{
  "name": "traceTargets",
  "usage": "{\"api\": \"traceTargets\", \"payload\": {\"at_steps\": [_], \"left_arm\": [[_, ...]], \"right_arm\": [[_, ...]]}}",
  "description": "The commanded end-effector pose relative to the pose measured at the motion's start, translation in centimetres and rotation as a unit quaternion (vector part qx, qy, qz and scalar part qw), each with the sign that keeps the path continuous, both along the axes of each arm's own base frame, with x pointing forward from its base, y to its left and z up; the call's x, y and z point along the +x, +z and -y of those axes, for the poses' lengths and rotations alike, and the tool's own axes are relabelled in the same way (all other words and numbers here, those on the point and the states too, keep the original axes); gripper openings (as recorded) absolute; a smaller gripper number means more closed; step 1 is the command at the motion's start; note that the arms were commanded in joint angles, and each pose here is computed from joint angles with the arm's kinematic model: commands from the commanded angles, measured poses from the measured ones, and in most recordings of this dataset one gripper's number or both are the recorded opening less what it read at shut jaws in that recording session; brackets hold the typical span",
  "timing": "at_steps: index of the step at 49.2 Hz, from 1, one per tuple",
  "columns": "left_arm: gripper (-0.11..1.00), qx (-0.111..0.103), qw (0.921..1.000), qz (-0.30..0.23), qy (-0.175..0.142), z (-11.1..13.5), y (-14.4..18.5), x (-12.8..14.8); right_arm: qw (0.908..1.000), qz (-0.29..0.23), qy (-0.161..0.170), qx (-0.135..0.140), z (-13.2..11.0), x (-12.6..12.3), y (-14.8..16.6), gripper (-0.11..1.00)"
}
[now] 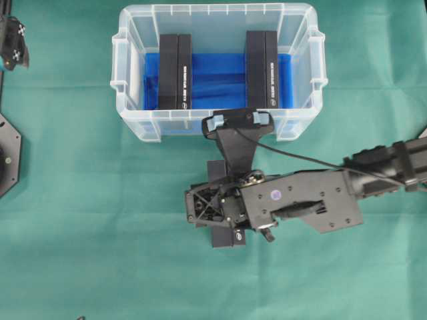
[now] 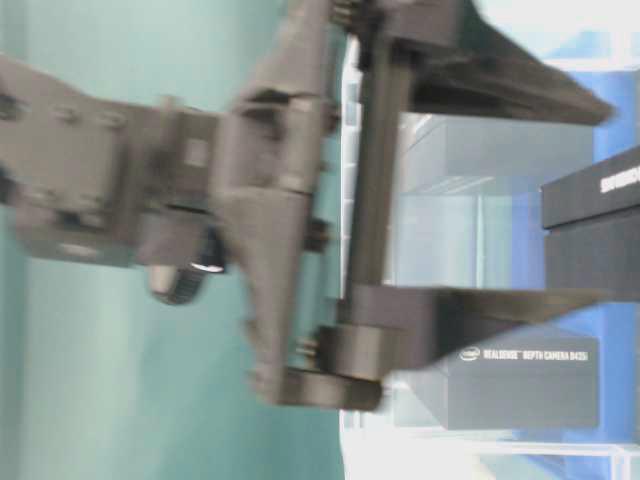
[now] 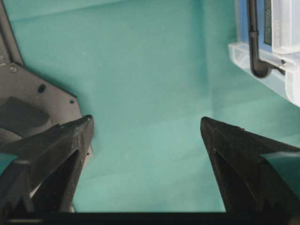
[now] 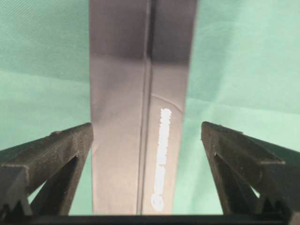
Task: Take out the box from the case.
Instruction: 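Lower the box onto the tablecloth in front of the case, then open the right gripper and withdraw it to the right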
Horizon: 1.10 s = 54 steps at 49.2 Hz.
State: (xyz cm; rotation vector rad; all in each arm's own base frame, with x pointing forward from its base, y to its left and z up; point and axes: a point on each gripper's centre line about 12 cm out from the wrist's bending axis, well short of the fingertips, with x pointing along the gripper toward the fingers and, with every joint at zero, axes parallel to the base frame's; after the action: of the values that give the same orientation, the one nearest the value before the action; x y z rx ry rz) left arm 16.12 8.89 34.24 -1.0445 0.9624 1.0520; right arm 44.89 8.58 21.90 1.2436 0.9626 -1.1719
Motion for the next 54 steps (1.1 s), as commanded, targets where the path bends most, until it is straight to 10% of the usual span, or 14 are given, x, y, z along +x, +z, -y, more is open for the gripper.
{"api": "traceTargets", "payload": {"at_steps": [1, 27, 54], "left_arm": [[0.96, 0.005, 1.0, 0.008, 0.002, -0.1, 0.5, 0.0], [0.96, 0.005, 1.0, 0.008, 0.002, -0.1, 0.5, 0.0], [0.96, 0.003, 1.0, 0.008, -0.002, 0.0, 0.4, 0.1]], "right_arm": [[0.9993, 0.036, -0.003, 0.007, 0.1, -0.1, 3.8, 0.95], [0.9973, 0.074, -0.004, -0.003, 0.4, 0.2, 11.5, 0.95], [0.9992, 0.036, 0.001, -0.014, 0.3, -1.5, 12.4, 0.94]]}}
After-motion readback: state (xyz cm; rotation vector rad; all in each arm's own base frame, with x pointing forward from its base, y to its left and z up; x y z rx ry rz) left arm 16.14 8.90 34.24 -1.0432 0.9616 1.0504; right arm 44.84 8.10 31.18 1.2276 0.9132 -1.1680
